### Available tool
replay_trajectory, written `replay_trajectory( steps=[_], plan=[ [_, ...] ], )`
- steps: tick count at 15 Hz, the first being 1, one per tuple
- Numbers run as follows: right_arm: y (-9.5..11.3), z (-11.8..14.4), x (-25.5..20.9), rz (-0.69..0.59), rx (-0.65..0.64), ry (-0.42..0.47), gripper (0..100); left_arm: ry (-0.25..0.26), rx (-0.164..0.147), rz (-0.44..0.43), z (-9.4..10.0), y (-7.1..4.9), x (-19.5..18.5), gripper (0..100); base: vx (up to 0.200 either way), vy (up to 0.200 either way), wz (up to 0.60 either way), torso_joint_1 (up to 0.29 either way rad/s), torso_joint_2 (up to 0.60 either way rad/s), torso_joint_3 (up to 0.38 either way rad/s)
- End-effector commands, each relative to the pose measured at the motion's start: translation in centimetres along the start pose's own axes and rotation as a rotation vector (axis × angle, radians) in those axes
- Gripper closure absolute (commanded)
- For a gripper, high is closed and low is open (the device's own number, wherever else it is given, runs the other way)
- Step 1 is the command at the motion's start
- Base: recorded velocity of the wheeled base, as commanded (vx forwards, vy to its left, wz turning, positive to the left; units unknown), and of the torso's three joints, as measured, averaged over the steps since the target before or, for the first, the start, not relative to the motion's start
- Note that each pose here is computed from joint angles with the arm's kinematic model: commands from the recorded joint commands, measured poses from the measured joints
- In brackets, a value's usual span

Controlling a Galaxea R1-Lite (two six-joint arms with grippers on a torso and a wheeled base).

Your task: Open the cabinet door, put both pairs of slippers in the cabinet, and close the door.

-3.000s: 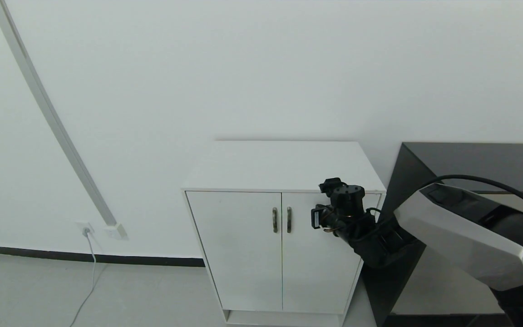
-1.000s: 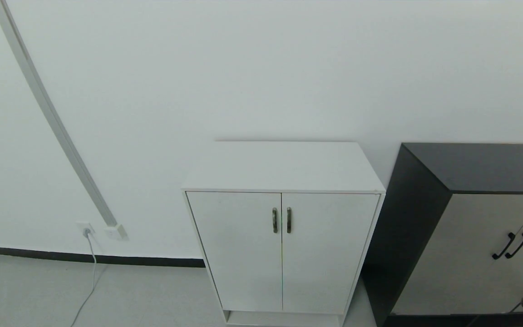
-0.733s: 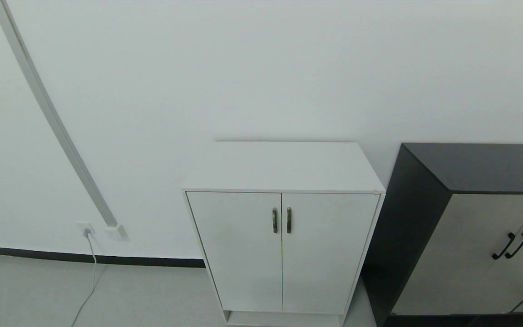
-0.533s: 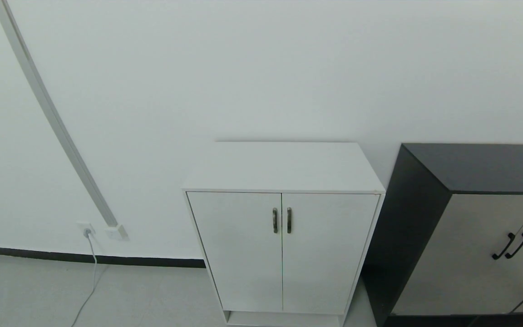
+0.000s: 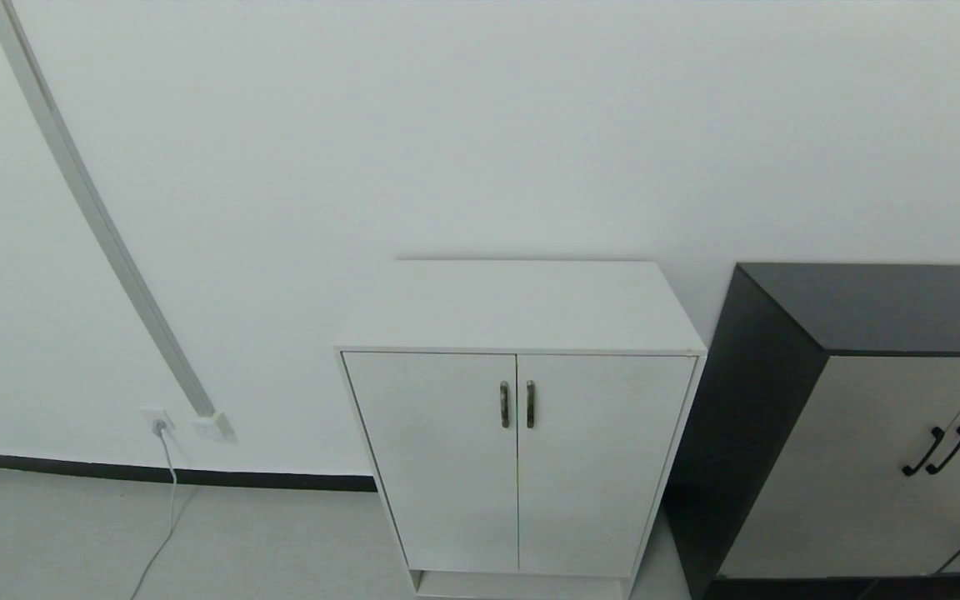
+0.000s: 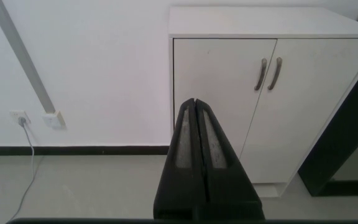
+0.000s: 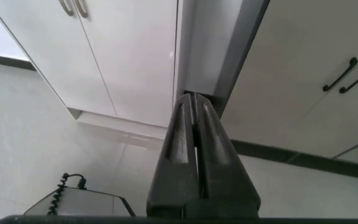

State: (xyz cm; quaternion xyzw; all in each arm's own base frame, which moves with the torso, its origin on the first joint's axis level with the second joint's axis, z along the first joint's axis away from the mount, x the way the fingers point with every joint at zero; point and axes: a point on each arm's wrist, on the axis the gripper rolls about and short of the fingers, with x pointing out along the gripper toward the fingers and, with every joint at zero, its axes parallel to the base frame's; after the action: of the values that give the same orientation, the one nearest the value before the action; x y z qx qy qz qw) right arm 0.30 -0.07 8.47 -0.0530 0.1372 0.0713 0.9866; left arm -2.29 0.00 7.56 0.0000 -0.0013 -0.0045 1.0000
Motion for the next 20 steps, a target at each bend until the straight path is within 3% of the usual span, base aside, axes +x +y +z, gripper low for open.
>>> replay_trajectory(
  steps=[1,5,12,16,20],
  plan=[
    [0.0,-0.1,-0.1,-0.004,0.012,-0.014,100,0.001,0.0,0.0,0.0,0.0,0.0,100,0.0,0.0,0.0,0.0,0.0,0.0],
    [0.0,-0.1,0.0,0.035,0.017,0.007,100,0.001,0.0,0.0,0.0,0.0,0.0,100,0.0,0.0,0.0,0.0,0.0,0.0],
    [0.0,0.0,-0.2,-0.013,0.026,0.003,100,0.001,0.0,0.0,0.0,0.0,0.0,100,0.0,0.0,0.0,0.0,0.0,0.0],
    [0.2,-0.4,-1.3,-0.164,0.051,-0.115,100,0.001,0.0,0.0,0.0,0.0,0.0,100,0.0,0.0,0.0,0.0,0.0,0.0],
    [0.4,-1.0,-2.4,-0.177,0.044,-0.272,100,0.001,0.0,0.0,0.0,0.0,0.0,100,0.0,0.0,0.0,0.0,0.0,0.0]
  ],
)
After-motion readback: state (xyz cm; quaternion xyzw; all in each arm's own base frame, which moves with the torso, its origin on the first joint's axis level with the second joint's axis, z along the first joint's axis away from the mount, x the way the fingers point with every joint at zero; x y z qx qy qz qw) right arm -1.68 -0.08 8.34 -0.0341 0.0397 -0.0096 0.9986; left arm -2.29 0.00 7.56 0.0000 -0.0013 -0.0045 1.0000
